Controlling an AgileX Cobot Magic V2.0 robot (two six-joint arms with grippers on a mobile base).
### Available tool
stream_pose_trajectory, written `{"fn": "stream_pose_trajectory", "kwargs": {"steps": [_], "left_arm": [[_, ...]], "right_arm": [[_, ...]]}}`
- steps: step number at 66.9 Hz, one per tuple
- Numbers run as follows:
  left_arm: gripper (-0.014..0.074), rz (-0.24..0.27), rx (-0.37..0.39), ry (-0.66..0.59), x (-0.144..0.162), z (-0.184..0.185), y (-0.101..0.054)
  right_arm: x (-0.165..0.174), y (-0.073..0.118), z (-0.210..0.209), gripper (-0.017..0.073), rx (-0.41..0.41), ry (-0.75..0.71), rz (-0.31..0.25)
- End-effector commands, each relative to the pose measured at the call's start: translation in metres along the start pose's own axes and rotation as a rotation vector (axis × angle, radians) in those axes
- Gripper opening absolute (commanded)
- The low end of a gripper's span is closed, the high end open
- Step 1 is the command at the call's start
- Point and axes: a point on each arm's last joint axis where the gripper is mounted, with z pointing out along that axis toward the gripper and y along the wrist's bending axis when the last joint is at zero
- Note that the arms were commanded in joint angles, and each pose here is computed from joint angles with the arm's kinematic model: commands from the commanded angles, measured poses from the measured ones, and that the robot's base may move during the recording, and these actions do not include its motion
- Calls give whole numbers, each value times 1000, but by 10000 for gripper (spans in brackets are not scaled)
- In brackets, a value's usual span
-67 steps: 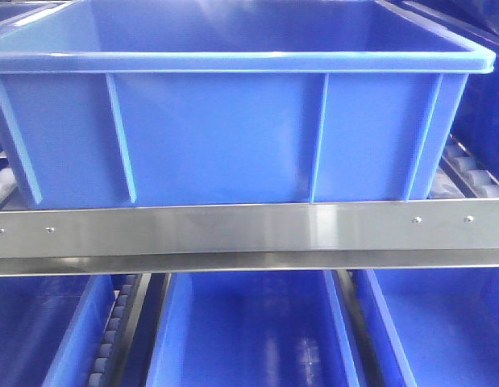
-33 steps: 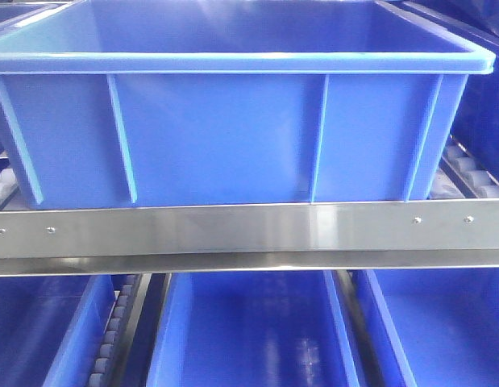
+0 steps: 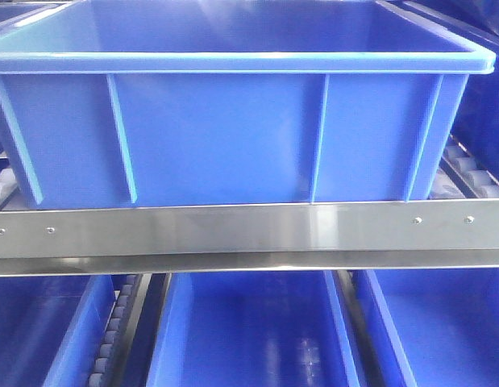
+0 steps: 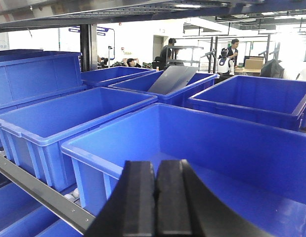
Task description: Grab silver tray and place in blue box
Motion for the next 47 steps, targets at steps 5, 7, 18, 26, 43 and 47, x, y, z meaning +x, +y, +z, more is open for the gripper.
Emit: {"fn": "stream_pose_trajectory", "kwargs": {"steps": [5,7,18,26,43,47], "left_arm": [[-90,-18,41,-87,-15,1,-3],[-90,-18,41,-87,-15,1,-3],[-90,-18,41,-87,-15,1,-3],[-90,-18,41,-87,-15,1,-3],[-90,-18,41,-87,-15,1,-3],[-90,-18,41,-87,-15,1,-3]], "right_arm": [[-12,3,1,50,-37,-61,-14],[-12,3,1,50,-37,-61,-14],[-12,3,1,50,-37,-61,-14],[-12,3,1,50,-33,-58,-14],[17,-6,-3,50,77,71,126],[31,-11,-7,50,147,140,189]]}}
